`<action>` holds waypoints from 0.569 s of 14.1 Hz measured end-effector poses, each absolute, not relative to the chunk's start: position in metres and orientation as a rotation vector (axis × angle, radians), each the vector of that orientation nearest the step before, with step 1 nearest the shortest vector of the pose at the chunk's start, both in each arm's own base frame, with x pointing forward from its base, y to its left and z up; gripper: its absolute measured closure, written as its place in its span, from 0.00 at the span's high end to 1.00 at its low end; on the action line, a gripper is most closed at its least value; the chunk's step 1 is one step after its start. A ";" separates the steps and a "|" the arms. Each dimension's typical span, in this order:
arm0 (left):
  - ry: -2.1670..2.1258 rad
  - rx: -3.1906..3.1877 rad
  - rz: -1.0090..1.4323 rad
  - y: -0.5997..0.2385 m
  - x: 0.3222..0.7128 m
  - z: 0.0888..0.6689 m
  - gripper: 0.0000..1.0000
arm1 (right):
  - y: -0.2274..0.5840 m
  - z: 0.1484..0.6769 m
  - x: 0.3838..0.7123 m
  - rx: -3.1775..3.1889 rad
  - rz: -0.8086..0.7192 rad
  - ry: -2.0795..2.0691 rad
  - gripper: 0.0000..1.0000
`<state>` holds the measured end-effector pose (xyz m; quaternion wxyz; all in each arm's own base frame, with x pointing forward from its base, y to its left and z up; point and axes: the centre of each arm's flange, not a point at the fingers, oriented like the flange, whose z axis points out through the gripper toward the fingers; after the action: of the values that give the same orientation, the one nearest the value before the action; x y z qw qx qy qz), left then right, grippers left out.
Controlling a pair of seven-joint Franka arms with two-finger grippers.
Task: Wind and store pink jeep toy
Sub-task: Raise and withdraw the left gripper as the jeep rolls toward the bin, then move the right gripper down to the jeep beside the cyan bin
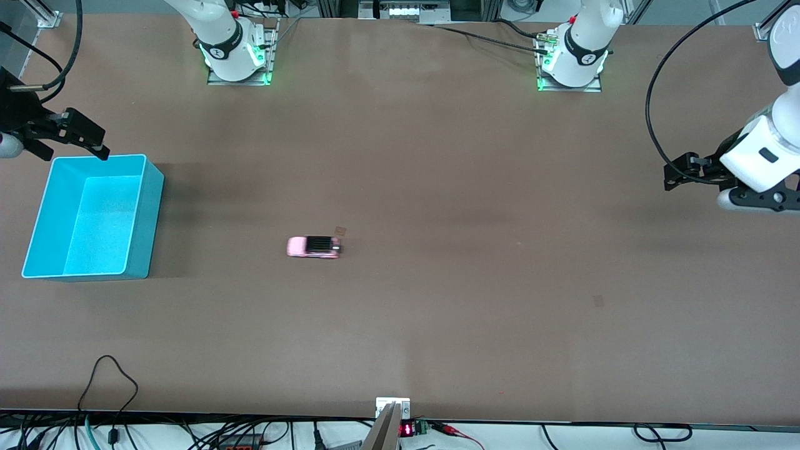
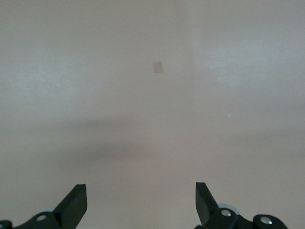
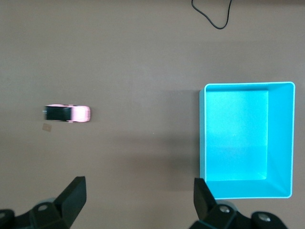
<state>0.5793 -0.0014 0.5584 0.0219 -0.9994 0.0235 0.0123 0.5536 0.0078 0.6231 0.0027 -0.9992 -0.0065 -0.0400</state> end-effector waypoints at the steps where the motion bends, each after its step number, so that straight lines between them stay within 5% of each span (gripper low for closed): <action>1: 0.056 -3.098 0.032 0.003 0.575 0.558 1.00 | 0.008 0.623 0.554 -3.134 -0.125 -0.020 1.00; 8: 0.059 -3.099 0.122 0.000 0.558 0.561 1.00 | 0.002 0.604 0.561 -3.137 -0.069 -0.006 1.00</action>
<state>0.5579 0.0002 0.5607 0.0196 -0.9989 0.0189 0.0394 0.5607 0.0023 0.6041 0.0021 -0.9998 -0.0019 -0.0220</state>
